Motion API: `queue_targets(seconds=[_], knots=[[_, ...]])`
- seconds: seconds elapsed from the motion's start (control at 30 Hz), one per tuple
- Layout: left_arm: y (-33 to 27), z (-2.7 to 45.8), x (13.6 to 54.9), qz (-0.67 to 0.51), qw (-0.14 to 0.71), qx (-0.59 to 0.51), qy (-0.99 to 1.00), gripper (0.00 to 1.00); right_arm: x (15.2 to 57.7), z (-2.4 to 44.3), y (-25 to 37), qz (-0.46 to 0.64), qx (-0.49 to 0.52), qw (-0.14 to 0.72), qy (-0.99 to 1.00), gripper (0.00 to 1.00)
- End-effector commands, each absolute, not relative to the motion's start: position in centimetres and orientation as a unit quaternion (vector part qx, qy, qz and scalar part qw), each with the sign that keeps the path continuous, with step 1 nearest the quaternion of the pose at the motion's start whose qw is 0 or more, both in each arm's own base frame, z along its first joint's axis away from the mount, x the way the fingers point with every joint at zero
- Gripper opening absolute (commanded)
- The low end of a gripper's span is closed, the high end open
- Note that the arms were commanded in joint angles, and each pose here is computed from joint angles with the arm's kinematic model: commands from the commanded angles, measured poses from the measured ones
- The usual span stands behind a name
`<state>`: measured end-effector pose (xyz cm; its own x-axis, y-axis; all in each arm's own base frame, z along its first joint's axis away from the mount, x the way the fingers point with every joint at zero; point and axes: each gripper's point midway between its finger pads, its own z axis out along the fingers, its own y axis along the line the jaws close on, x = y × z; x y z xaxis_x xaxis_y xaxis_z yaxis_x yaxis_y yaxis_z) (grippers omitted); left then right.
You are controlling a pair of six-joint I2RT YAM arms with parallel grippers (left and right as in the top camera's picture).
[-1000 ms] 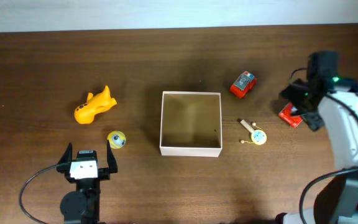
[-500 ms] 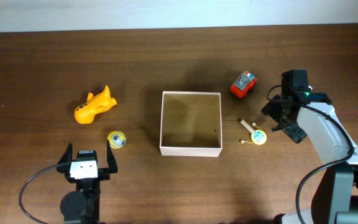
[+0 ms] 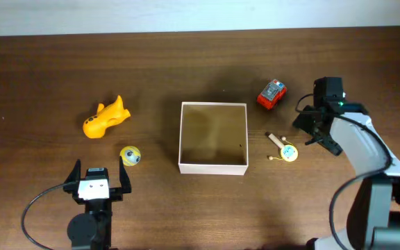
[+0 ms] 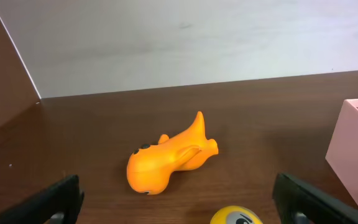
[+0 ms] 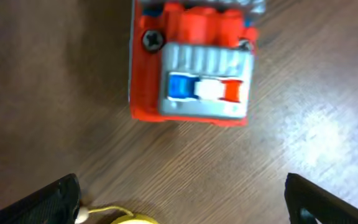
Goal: Pack container
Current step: 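Move the right gripper over the right red toy truck, then lower the right gripper and grasp the red toy truck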
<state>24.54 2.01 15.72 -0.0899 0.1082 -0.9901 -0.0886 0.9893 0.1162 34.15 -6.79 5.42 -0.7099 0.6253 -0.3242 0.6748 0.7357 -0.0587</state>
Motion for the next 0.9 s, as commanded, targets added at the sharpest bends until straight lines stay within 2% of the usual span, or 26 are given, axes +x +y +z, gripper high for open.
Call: queue_targets(seconds=[0.0,0.37,0.87], knots=[[2.0,15.7,24.5,0.075,0.676,0.010,0.733,0.99,33.5,3.4,-7.5,-0.117,0.316,0.112,0.935,0.99],[2.0,15.7,24.5,0.075,0.676,0.010,0.733,0.99,33.1,1.9,-8.7,-0.161,0.303,0.094,0.935,0.99],[2.0,15.7,24.5,0.075,0.676,0.010,0.733,0.99,37.2,2.8,-9.9,-0.170,0.291,0.182,0.924,0.99]])
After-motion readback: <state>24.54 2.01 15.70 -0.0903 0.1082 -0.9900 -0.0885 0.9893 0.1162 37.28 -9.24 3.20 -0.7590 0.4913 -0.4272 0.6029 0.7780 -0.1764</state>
